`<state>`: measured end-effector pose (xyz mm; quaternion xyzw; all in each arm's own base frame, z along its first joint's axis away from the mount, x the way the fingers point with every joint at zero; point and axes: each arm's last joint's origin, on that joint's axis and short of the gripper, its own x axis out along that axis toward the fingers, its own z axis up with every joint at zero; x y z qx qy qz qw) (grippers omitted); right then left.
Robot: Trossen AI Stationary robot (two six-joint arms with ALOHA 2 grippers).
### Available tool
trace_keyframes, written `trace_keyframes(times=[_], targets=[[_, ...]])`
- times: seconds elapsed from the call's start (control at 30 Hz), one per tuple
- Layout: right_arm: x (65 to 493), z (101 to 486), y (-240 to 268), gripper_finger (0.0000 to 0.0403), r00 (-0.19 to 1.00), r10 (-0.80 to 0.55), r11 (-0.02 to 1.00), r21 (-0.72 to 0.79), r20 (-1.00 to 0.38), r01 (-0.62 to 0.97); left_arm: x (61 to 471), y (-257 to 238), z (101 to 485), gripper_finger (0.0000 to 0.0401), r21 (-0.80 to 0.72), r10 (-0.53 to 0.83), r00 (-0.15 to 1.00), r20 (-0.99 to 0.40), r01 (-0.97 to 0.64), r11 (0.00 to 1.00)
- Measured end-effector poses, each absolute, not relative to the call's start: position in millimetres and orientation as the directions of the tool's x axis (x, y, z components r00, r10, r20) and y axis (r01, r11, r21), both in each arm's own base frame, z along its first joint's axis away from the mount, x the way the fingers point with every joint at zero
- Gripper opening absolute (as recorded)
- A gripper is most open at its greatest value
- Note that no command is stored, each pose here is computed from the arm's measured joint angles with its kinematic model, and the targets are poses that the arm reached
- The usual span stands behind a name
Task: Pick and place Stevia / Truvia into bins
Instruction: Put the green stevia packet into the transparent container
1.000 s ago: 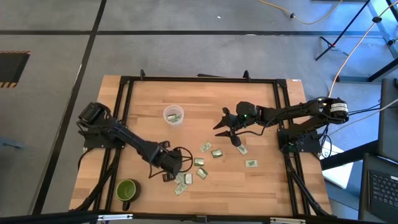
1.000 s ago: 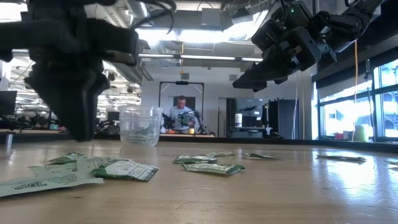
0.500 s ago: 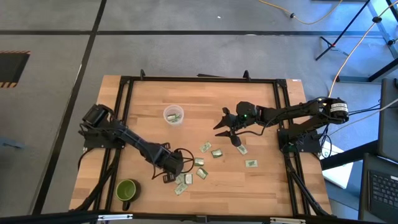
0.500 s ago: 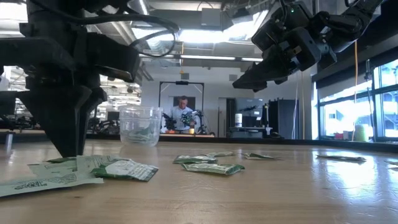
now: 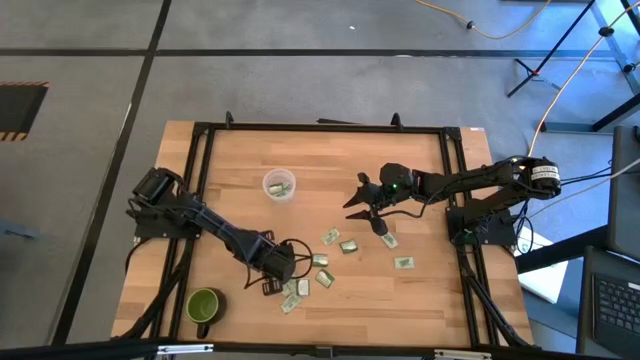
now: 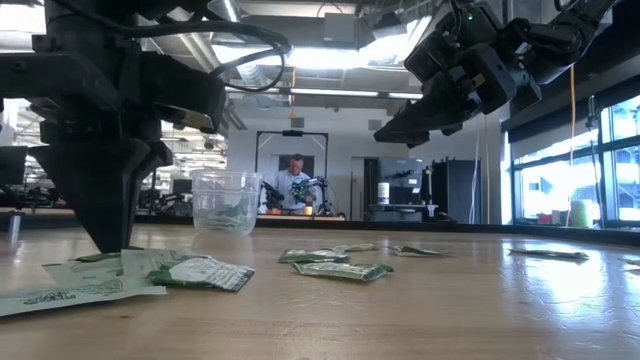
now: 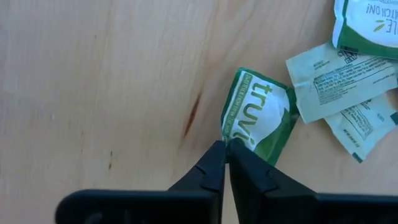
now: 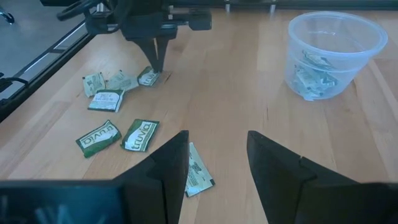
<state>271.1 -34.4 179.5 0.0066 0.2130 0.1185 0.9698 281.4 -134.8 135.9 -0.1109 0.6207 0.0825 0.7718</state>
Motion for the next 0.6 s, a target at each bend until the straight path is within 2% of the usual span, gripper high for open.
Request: trace_keyframes(times=[0.23, 0.43, 0.53, 0.6], targets=[[271.1, 179.5, -34.4, 0.0165, 0.881, 0.233, 0.972, 0.063, -0.412, -0.227, 270.9, -128.8, 151.5, 0.0003, -0.068, -0.015, 0.195, -0.981, -0.267, 0.961], [271.1, 179.5, -34.5, 0.0165, 0.881, 0.233, 0.972, 0.063, -0.411, -0.227, 264.0, -110.7, 197.6, 0.0003, -0.104, 0.033, 0.358, -0.933, -0.357, 0.928], [271.1, 179.6, -34.4, 0.0165, 0.881, 0.233, 0.972, 0.063, -0.411, -0.227, 260.9, -94.8, 223.8, 0.0002, -0.090, 0.148, 0.487, -0.861, -0.431, 0.898], [271.1, 179.6, -34.4, 0.0165, 0.881, 0.232, 0.972, 0.063, -0.411, -0.227, 258.8, -81.2, 235.7, 0.0003, -0.068, 0.262, 0.531, -0.806, -0.522, 0.850]])
